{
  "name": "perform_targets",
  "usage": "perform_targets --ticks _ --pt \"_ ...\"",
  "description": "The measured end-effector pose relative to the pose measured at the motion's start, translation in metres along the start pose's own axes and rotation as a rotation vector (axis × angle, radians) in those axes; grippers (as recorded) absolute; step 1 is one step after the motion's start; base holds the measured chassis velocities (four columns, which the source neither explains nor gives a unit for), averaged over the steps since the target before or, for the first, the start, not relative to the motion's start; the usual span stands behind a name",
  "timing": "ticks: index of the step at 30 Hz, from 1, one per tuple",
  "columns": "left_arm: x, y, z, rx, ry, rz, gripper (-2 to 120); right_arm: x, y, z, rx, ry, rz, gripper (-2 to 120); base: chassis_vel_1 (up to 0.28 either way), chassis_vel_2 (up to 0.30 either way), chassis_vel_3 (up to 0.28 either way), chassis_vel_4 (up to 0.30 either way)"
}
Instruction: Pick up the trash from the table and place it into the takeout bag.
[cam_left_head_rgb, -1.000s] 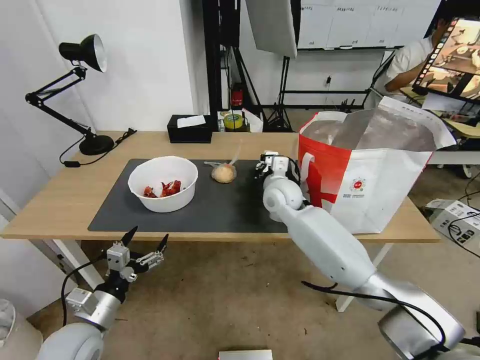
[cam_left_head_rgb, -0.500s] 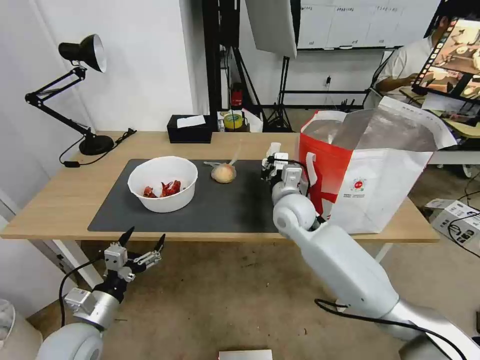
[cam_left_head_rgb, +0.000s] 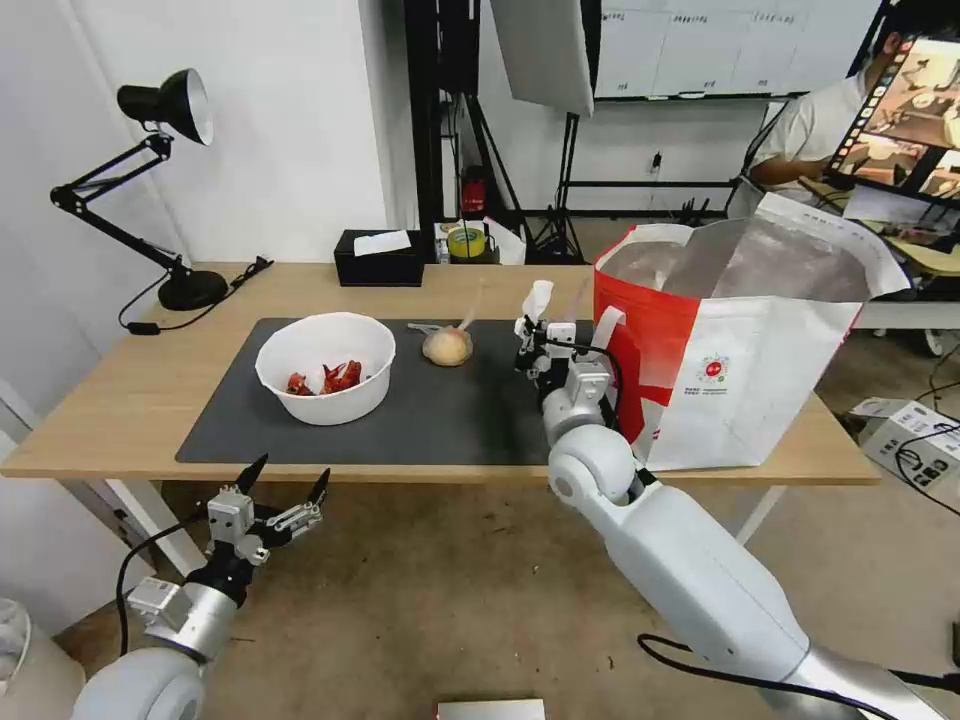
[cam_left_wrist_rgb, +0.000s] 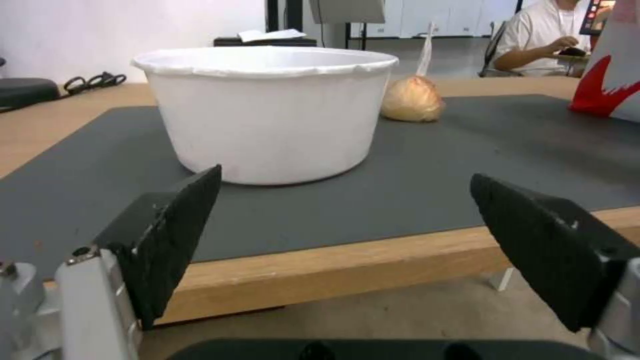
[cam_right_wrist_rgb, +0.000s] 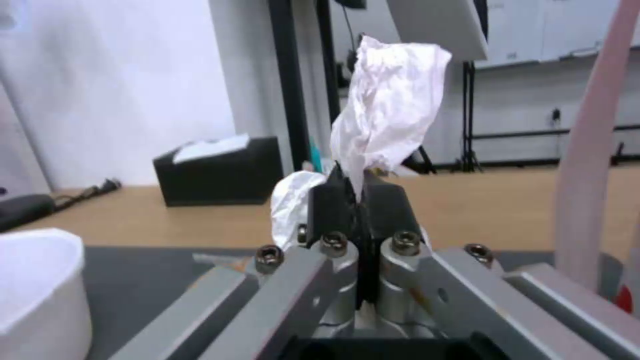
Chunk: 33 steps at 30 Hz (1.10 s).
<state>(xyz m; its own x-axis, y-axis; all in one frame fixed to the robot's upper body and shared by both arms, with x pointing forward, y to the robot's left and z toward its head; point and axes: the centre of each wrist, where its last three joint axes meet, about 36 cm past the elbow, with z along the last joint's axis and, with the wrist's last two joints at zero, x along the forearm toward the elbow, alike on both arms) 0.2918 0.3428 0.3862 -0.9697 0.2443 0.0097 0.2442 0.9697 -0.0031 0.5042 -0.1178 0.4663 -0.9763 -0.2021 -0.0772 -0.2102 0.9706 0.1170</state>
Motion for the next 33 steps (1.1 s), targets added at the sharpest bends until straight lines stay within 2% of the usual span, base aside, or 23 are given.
perform_targets --ticks 11,16,19,22,26,33 --pt "0.002 -0.002 0.001 0.002 0.0 -0.003 100 0.002 -0.001 -0.006 0.006 -0.116 -0.093 0 0.0 0.0 0.0 0.0" --pt "0.002 -0.003 0.001 0.003 -0.001 -0.004 100 0.002 -0.001 -0.014 0.016 -0.153 -0.094 0 0.0 0.0 0.0 0.0" --pt "0.002 -0.002 0.0 0.001 -0.002 -0.003 100 0.003 -0.003 -0.022 0.034 -0.181 -0.066 0 0.0 0.0 0.0 0.0" --pt "0.002 -0.001 -0.001 -0.005 -0.002 -0.001 100 0.007 -0.004 -0.034 0.076 -0.185 0.031 0 0.0 0.0 0.0 0.0" --pt "0.002 -0.002 -0.003 -0.004 -0.006 0.002 100 0.01 -0.011 -0.045 0.127 -0.211 0.103 0 0.0 0.0 0.0 0.0" --pt "0.002 -0.003 -0.002 -0.004 -0.005 0.003 100 0.011 -0.025 -0.061 0.172 -0.269 0.151 0 0.0 0.0 0.0 0.0"
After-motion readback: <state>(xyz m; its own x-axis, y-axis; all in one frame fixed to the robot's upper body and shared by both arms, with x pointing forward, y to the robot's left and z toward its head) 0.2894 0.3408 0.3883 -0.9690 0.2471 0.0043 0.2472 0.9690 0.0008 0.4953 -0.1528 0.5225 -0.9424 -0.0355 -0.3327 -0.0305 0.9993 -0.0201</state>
